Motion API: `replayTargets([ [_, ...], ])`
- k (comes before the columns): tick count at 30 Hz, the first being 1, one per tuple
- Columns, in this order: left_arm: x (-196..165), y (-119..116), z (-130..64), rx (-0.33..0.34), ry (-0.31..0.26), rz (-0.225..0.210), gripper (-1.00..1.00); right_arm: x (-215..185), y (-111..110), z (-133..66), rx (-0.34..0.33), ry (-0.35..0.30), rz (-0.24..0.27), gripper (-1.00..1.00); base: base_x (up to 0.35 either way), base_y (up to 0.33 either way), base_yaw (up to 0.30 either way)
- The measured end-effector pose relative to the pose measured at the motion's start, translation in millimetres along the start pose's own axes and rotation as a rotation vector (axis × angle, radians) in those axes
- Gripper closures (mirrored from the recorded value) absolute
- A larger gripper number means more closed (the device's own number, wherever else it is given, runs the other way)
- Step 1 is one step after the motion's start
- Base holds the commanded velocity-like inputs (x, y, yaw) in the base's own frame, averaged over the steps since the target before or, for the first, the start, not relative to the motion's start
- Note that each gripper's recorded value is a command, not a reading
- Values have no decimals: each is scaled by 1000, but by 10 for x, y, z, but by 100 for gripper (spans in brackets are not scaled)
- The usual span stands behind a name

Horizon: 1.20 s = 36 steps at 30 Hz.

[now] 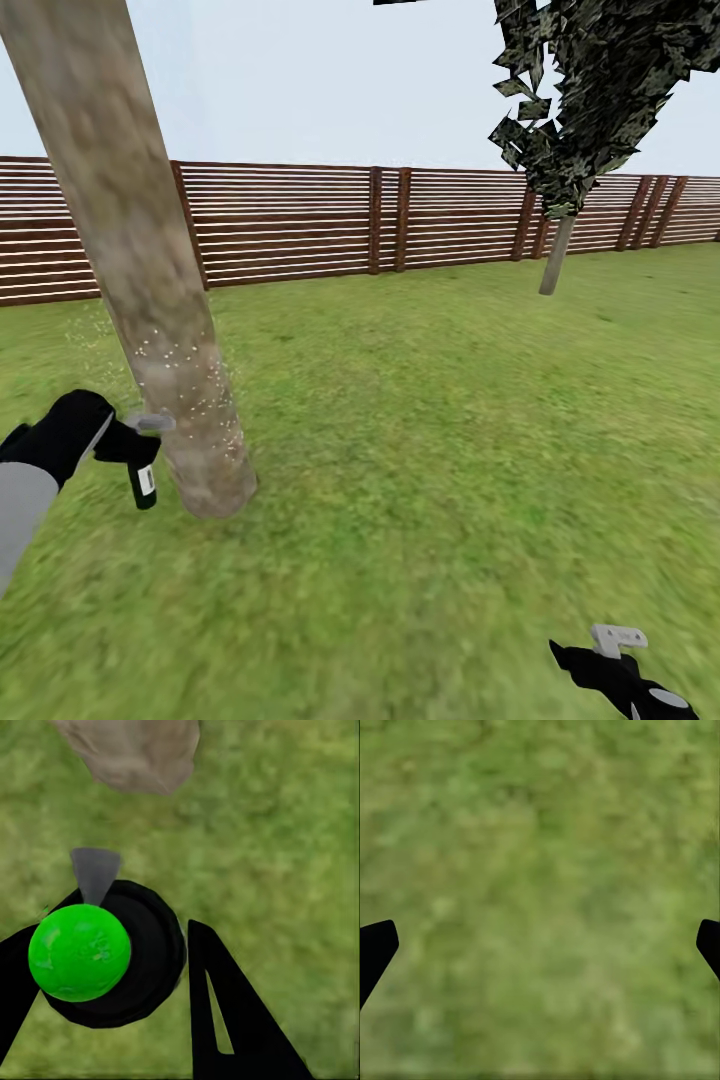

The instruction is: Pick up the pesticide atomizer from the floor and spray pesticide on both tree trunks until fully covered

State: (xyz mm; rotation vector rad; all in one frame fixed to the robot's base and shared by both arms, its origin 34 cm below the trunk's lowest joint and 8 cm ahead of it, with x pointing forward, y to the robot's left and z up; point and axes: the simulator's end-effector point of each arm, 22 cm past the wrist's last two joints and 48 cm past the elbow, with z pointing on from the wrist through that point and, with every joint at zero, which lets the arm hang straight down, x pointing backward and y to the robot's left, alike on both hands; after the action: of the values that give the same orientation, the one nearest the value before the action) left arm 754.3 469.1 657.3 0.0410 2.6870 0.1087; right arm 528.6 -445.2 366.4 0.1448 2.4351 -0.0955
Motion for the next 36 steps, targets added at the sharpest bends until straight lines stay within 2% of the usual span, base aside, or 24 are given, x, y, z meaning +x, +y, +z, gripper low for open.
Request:
replayTargets([
  [4, 170, -28, 171, 4, -3, 32, 100, -2, 0, 0, 0, 0, 0, -100, 0, 0, 0],
  [9, 214, -45, 211, 8, -2, 36, 100, -3, 0, 0, 0, -1, 0, -100, 0, 0, 0],
  [12, 175, -40, 298, 17, -71, 65, 100, -5, 0, 0, 0, -1, 0, -100, 0, 0, 0],
  [16, 385, 63, 489, -9, -50, 56, 100, -2, 0, 0, 0, 0, 0, -100, 0, 0, 0],
  [20, 421, 69, 535, -7, -55, 61, 100, -1, 0, -1, 0, 0, 0, -100, 43, 9, 0],
  [24, 587, 52, 624, -2, -22, 57, 100, -2, 4, 0, -1, 0, 1, -100, 136, 166, 0],
  [32, 633, -9, 665, 6, -12, 59, 100, -8, 11, 0, -1, -3, 2, -100, 61, 31, 0],
  [36, 902, -50, 793, 8, 32, 70, 100, -7, 11, 1, -1, -2, 2, -100, 165, 62, 0],
])
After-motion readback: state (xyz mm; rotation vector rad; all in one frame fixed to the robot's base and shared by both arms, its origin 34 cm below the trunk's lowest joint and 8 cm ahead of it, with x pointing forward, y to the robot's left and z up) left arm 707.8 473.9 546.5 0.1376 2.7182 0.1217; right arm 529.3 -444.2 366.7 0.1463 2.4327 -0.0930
